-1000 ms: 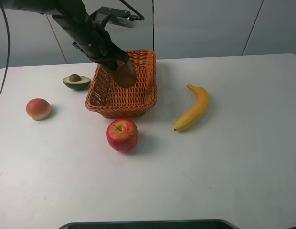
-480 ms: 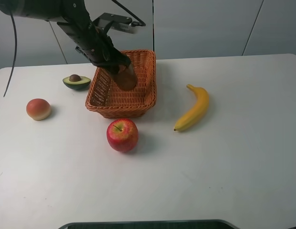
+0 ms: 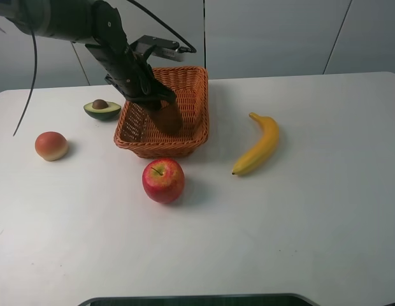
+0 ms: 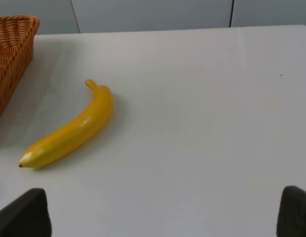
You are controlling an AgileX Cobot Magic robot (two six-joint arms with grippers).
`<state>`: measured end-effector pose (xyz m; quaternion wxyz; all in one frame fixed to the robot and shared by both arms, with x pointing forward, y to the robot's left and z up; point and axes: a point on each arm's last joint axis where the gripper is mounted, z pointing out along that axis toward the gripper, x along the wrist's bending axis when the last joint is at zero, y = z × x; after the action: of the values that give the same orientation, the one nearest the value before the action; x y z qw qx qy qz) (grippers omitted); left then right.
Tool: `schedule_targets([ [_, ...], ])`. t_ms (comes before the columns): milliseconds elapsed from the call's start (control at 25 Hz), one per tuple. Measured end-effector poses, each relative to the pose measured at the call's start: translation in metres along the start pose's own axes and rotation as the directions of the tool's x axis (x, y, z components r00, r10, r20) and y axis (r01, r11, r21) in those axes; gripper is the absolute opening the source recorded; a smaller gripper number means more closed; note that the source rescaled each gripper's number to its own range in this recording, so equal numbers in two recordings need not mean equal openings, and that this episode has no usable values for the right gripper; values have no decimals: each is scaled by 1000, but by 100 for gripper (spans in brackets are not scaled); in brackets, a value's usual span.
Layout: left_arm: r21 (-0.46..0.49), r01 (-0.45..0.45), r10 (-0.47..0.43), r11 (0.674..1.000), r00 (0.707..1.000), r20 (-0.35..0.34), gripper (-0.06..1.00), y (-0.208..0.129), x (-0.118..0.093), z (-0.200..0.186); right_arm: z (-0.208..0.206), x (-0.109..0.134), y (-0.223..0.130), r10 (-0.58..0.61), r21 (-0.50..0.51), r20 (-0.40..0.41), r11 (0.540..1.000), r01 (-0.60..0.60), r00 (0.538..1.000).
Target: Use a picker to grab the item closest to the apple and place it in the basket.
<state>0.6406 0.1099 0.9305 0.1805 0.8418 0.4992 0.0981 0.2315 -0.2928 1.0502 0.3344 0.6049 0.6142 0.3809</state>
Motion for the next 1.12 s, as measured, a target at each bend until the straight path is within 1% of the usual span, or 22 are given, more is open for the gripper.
schedule_targets([
  [240, 0, 1, -1, 1000, 1000, 1, 82, 0, 0, 0, 0, 0, 0, 0, 0, 0, 1000, 0, 1000],
  [320, -3, 3, -3, 1000, 1000, 1, 95, 1, 0, -1, 0, 0, 0, 0, 0, 0, 1000, 0, 1000],
  [360, -8, 3, -3, 1000, 1000, 1, 98, 1, 0, -3, 0, 0, 0, 0, 0, 0, 1000, 0, 1000],
  [520, -63, 1, -1, 998, 1000, -3, 100, 8, -1, -24, 0, 0, 0, 0, 0, 0, 1000, 0, 1000],
  [840, -187, -5, 4, 982, 1000, -9, 100, 20, -2, -84, 0, 0, 0, 0, 0, 0, 1000, 0, 1000],
  [920, -190, -13, 11, 982, 1000, -14, 100, 19, -3, -100, 0, 0, 0, 0, 0, 0, 1000, 0, 1000],
  [1000, -177, -24, 17, 984, 999, -37, 100, 16, 1, -117, 0, 0, 0, 0, 0, 0, 1000, 0, 1000],
  [1120, -149, 17, -28, 989, 997, -67, 100, 8, 15, -142, 0, 0, 0, 0, 0, 0, 1000, 0, 1000],
])
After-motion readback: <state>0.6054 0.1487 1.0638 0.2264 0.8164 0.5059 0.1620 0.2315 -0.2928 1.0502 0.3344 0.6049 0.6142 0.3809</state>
